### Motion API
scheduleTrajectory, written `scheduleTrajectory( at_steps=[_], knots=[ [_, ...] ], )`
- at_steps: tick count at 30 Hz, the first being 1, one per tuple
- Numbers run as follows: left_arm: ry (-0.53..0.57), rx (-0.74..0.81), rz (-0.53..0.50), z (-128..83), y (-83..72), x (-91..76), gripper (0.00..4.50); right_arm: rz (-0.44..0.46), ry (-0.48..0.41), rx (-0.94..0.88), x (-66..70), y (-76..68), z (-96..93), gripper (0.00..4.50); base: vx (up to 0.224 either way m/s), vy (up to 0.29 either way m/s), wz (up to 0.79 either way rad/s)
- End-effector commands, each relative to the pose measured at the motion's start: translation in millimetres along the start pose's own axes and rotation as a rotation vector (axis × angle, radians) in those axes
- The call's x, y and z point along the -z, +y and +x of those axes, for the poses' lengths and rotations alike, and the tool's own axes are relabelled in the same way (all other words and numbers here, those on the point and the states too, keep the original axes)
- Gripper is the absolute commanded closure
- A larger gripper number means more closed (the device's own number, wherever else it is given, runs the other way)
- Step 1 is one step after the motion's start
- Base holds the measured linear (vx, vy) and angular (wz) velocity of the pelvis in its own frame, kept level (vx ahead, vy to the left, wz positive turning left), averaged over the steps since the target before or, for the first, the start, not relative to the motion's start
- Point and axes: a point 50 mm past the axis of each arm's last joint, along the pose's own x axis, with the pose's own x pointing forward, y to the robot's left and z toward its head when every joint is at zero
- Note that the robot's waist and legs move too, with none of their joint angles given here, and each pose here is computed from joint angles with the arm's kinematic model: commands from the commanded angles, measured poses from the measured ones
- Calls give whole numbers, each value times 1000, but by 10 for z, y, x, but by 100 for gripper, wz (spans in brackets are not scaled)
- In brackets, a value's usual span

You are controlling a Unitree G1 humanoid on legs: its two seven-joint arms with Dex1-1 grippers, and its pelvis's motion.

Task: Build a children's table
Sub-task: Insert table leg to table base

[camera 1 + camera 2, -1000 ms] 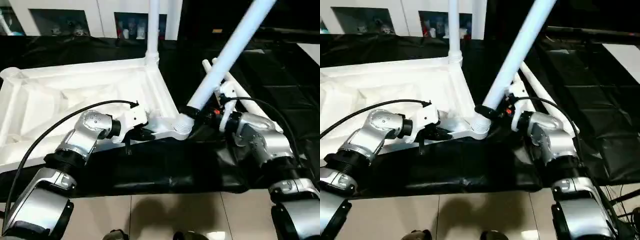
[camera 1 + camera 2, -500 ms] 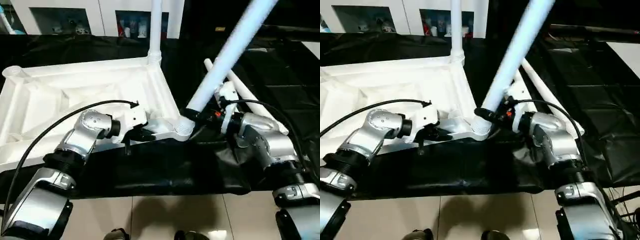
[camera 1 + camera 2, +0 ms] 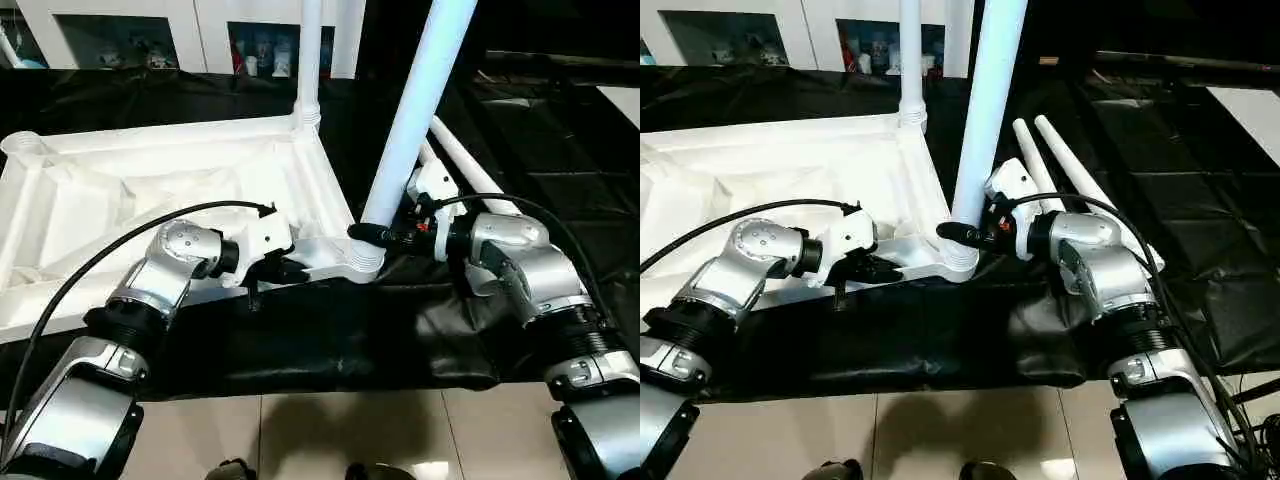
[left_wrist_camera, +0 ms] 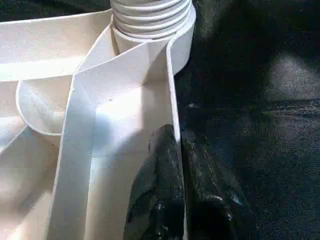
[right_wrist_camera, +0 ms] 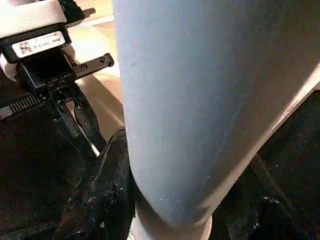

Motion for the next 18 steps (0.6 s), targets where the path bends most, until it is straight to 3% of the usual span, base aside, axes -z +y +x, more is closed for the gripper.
scheduleTrajectory(
  at_steps=[1,9,18],
  knots=[
    [-62,16,104,-27,16,-225,450,248,408,-7,1035,286,-88,267,0,0,0],
    [-63,17,101,-27,16,-222,450,352,342,175,1094,125,-200,267,0,0,0],
    [-61,20,100,-31,16,-220,450,370,388,163,1221,192,-262,267,0,0,0]
  ],
)
